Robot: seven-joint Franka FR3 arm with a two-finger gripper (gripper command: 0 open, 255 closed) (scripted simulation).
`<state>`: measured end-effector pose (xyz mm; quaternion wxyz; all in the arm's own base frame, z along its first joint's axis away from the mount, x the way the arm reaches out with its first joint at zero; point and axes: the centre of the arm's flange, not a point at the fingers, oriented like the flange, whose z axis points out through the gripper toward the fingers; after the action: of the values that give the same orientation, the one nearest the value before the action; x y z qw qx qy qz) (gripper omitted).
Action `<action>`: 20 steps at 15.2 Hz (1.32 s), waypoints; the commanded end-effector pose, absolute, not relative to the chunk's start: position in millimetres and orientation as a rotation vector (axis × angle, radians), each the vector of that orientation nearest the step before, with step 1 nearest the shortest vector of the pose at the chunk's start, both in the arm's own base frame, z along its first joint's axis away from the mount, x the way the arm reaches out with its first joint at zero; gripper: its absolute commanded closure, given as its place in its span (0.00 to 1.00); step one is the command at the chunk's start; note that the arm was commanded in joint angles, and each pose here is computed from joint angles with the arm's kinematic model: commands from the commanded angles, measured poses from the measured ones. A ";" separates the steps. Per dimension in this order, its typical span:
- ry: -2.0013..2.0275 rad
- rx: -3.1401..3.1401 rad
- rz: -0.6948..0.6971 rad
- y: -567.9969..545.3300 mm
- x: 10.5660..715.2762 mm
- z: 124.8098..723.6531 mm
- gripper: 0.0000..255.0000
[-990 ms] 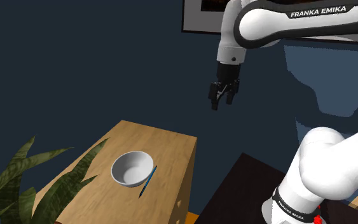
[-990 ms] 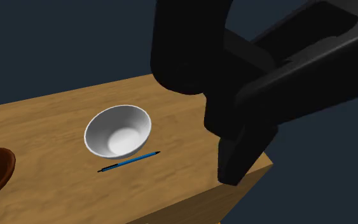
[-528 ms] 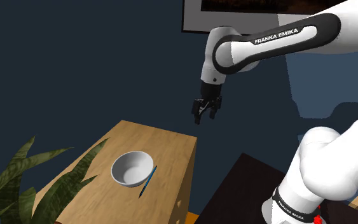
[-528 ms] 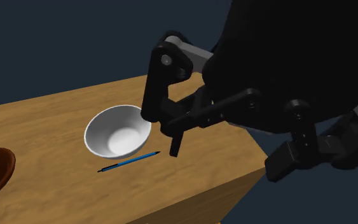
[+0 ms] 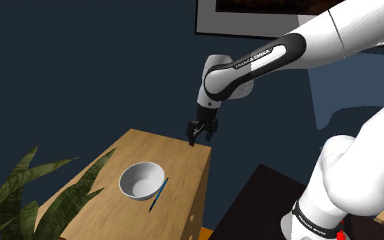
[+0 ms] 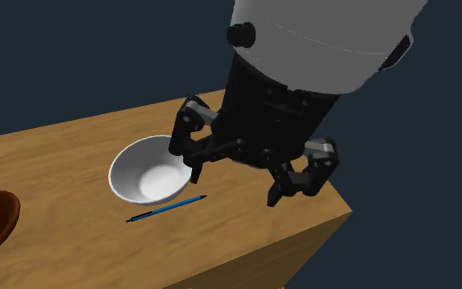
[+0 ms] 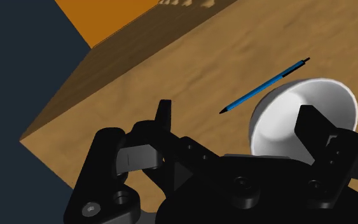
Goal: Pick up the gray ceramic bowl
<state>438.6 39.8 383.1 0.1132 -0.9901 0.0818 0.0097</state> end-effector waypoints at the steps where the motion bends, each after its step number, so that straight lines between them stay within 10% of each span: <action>1: 0.240 -2.883 0.018 45.6 452.1 361.9 0.00; 20: 0.230 -2.709 -0.041 120.4 570.8 202.1 0.00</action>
<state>570.6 121.5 206.8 0.2088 -0.9744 0.0824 -0.0144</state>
